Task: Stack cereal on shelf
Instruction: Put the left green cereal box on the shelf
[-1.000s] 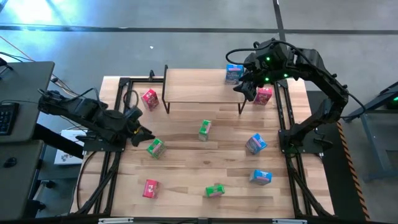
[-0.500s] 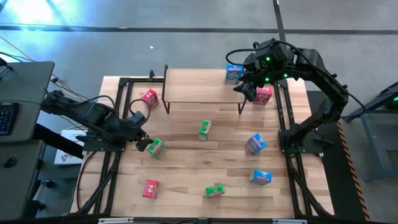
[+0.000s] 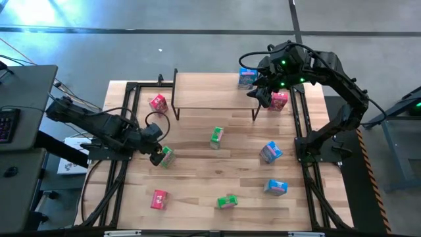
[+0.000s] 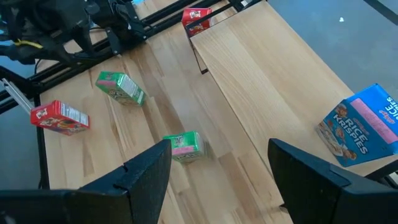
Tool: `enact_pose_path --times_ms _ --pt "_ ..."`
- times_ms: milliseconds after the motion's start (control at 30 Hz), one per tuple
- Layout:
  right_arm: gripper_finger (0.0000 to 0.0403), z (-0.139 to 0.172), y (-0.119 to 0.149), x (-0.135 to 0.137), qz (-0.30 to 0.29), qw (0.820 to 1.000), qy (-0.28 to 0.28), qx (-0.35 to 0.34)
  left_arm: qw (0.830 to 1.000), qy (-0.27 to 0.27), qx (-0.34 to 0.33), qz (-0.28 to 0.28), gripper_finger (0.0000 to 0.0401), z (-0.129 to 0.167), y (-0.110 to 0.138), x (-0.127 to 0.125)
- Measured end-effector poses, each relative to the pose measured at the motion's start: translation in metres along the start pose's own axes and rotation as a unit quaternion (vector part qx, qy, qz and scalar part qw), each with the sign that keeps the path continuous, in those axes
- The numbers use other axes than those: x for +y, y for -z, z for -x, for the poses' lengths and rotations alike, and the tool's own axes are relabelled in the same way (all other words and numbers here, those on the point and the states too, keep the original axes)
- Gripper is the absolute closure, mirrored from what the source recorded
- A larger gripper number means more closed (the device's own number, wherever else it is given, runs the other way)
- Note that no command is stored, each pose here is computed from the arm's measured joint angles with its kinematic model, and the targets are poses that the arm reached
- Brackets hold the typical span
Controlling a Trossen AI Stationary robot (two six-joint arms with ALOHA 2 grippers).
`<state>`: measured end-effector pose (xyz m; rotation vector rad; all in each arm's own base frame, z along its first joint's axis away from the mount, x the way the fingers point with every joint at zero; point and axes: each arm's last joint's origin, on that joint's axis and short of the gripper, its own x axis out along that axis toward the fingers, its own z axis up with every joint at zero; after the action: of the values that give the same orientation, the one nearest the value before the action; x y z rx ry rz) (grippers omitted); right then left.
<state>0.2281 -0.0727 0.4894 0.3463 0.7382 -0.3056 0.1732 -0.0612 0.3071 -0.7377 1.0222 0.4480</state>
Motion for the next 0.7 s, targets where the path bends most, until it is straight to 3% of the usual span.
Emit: enact_pose_path --times_ms 233,500,700 --pt "0.0143 0.000 0.000 0.000 0.002 1.000 0.000 0.000 0.999 -0.032 0.010 0.011 0.0211 -0.014 -0.002 -0.005" --pt "0.0143 0.000 0.000 0.000 0.002 1.000 0.000 0.000 0.992 -0.118 0.038 0.017 0.0211 -0.032 -0.006 0.001" --pt "0.0143 0.000 0.000 0.000 0.002 1.000 0.000 0.000 0.991 -0.124 0.040 0.012 0.0211 -0.036 -0.008 0.000"
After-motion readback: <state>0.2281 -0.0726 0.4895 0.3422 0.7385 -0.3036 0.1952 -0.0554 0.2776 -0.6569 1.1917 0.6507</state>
